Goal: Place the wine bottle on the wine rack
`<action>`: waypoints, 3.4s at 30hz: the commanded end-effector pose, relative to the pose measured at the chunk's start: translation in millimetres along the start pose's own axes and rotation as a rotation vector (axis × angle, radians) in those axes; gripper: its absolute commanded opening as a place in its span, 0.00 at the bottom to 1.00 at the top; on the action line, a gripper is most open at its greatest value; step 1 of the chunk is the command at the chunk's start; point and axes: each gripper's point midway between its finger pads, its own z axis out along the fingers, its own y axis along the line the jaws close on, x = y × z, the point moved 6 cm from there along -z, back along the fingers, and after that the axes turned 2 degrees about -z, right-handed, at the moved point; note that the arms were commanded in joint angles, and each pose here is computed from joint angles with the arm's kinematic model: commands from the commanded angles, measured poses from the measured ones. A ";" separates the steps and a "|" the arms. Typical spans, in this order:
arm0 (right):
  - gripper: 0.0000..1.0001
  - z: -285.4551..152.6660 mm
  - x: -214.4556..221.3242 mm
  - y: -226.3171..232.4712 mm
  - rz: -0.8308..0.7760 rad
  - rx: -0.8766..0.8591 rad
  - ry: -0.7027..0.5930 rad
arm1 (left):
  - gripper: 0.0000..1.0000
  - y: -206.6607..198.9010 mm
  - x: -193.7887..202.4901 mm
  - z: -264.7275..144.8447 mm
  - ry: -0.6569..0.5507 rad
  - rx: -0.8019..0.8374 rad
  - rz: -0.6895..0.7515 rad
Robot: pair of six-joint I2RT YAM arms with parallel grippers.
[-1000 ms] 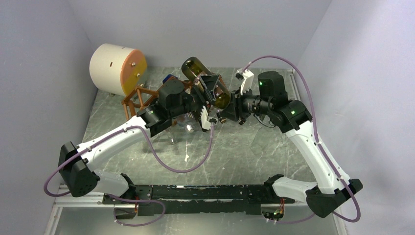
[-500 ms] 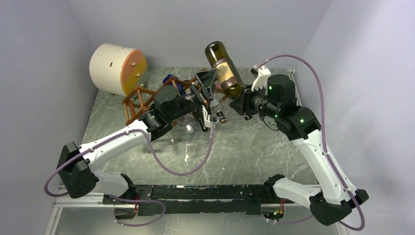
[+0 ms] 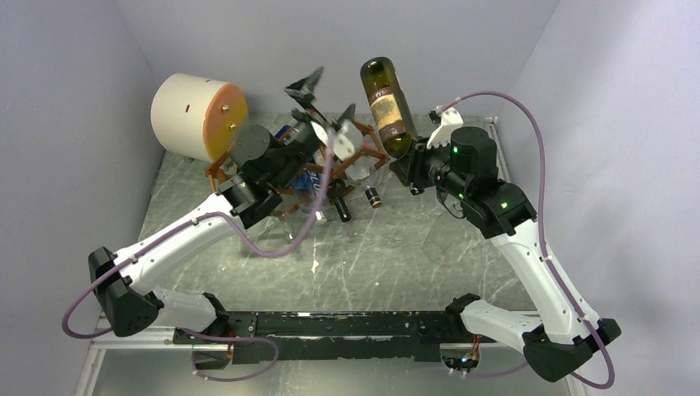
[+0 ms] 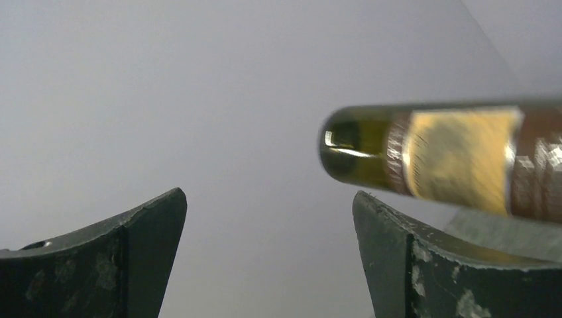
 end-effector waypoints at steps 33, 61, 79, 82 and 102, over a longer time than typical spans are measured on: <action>0.00 29.7 159.6 193.2 -0.316 -0.564 0.356 | 0.99 66.2 146.8 -165.3 0.850 -0.394 -1.231; 0.00 87.9 175.1 217.2 -0.136 -0.270 0.297 | 0.79 4.5 196.5 -221.2 1.087 -0.431 -1.407; 0.00 130.0 173.9 257.4 0.101 -0.288 0.179 | 0.66 1.4 179.7 -234.0 1.126 -0.413 -1.413; 0.00 138.1 175.5 260.8 0.162 -0.261 0.166 | 0.67 -0.2 178.5 -235.4 1.124 -0.407 -1.414; 0.00 191.6 167.7 263.2 0.327 -0.153 0.056 | 0.74 34.0 148.2 -237.6 1.045 -0.453 -1.271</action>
